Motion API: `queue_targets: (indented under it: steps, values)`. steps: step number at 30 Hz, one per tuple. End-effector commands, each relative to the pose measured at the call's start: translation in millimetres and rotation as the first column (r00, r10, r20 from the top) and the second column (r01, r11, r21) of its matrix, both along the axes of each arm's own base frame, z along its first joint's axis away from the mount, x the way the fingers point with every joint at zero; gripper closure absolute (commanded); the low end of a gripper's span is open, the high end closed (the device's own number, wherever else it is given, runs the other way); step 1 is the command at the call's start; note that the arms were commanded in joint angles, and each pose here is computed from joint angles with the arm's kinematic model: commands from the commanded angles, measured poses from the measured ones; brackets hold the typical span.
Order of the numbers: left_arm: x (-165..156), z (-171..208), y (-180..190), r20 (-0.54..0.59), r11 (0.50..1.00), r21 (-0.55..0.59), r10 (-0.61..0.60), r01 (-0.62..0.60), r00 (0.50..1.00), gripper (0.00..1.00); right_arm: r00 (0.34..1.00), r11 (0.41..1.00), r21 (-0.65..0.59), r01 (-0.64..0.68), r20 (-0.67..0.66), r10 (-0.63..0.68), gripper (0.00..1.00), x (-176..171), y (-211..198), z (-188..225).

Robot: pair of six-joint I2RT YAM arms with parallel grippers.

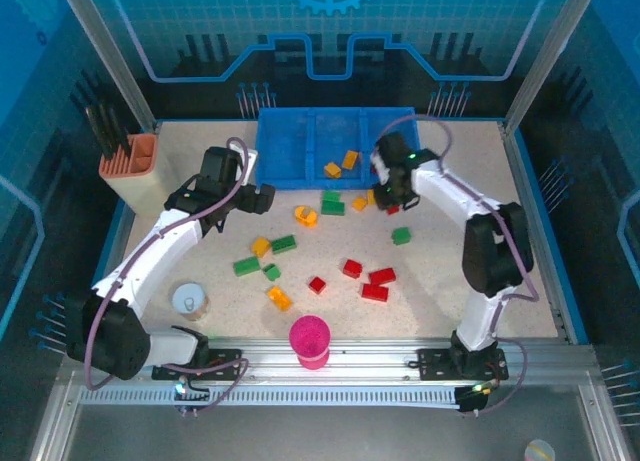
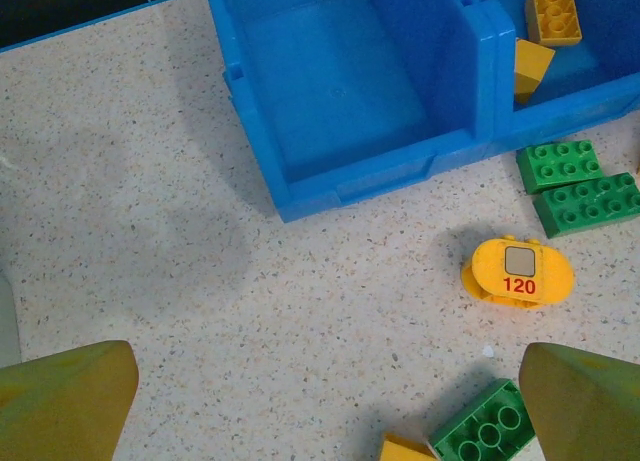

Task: Sort the legos into containers by color
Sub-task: Place the lego in the container.

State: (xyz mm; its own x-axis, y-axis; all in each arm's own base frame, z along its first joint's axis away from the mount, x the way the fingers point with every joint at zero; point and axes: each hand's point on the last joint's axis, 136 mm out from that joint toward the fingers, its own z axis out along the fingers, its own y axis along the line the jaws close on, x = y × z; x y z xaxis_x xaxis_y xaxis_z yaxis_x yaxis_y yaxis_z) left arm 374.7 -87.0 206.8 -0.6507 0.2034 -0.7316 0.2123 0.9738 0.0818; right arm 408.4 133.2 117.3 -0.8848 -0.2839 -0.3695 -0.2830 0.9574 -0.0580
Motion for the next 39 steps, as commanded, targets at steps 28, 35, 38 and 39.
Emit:
queue_targets:
  steps: [28,35,38,39]
  values:
    - [-10,-5,-3,0.006,1.0,-0.016,-0.008,0.008,1.0,0.01,0.915,0.988,0.06,0.142,0.373,-0.154,0.65,231,-16,-7]
    - [-11,-4,-3,0.017,1.0,-0.012,-0.013,0.013,1.0,0.01,0.895,0.978,0.082,0.191,0.395,-0.208,0.65,246,-33,-10]
    - [-10,-4,-4,0.019,1.0,-0.012,-0.015,0.015,1.0,0.01,0.902,0.981,0.098,0.166,0.386,-0.191,0.62,245,-30,-11]
    - [-10,-3,-4,0.02,1.0,-0.013,-0.015,0.015,1.0,0.01,0.905,0.983,0.102,0.156,0.385,-0.183,0.6,244,-28,-11]
